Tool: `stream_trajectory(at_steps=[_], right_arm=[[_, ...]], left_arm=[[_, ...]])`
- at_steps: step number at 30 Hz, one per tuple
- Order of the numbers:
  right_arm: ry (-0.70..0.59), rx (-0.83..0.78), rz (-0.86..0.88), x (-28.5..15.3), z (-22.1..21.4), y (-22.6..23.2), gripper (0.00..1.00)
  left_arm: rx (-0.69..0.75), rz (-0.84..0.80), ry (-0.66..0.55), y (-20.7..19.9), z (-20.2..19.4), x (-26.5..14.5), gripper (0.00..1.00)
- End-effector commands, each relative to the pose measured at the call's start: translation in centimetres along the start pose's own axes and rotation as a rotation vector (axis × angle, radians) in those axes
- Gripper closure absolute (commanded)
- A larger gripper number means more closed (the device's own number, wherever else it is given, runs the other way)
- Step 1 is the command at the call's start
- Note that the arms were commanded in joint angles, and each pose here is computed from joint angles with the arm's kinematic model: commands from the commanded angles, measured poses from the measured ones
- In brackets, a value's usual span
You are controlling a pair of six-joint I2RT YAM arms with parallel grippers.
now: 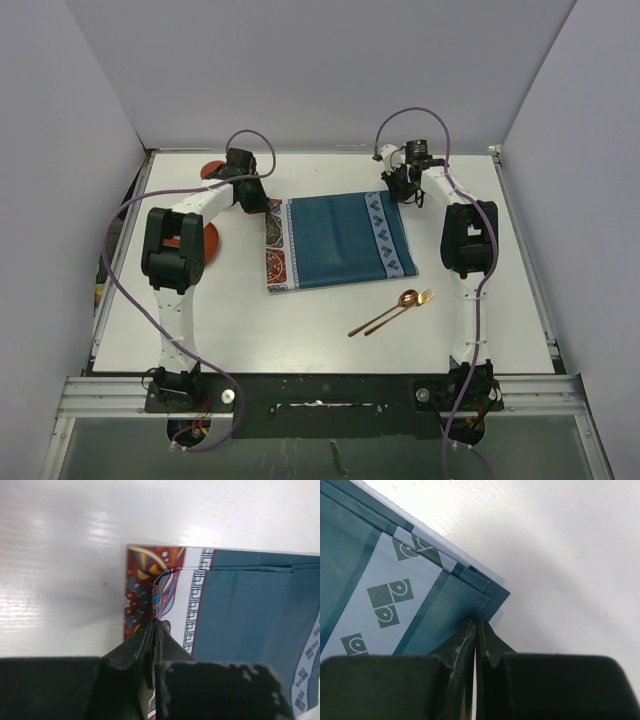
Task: Set the dinner table for one person
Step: Fold the napkin at the center of the board.
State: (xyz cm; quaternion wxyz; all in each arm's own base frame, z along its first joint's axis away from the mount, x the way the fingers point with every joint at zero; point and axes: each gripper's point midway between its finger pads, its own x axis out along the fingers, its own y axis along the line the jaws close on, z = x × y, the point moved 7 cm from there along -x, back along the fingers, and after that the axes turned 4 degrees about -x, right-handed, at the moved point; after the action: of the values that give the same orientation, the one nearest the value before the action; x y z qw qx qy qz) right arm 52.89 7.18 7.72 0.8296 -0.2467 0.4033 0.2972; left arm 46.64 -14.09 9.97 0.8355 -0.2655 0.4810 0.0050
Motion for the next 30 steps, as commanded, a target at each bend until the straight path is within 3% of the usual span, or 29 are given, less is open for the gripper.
stream_trajectory(at_steps=[1,9,19,24,30], right_arm=[[0.118,0.035,0.052,2.5,-4.1,1.6,1.00],[0.131,0.035,0.058,2.9,-4.5,1.7,1.00],[0.135,0.035,0.064,3.1,-4.6,1.9,1.00],[0.137,0.037,0.070,3.3,-4.7,1.9,1.00],[0.140,0.042,0.077,3.5,-4.8,2.0,1.00]], left_arm=[[0.060,-0.113,-0.080,-3.5,2.2,-0.5,1.00],[0.055,-0.074,-0.093,-3.2,3.1,0.5,1.00],[-0.075,0.051,-0.248,0.3,5.9,-1.2,1.00],[-0.055,0.050,-0.304,-0.1,7.1,-1.8,1.00],[-0.046,-0.013,-0.273,-1.5,7.7,-0.4,1.00]])
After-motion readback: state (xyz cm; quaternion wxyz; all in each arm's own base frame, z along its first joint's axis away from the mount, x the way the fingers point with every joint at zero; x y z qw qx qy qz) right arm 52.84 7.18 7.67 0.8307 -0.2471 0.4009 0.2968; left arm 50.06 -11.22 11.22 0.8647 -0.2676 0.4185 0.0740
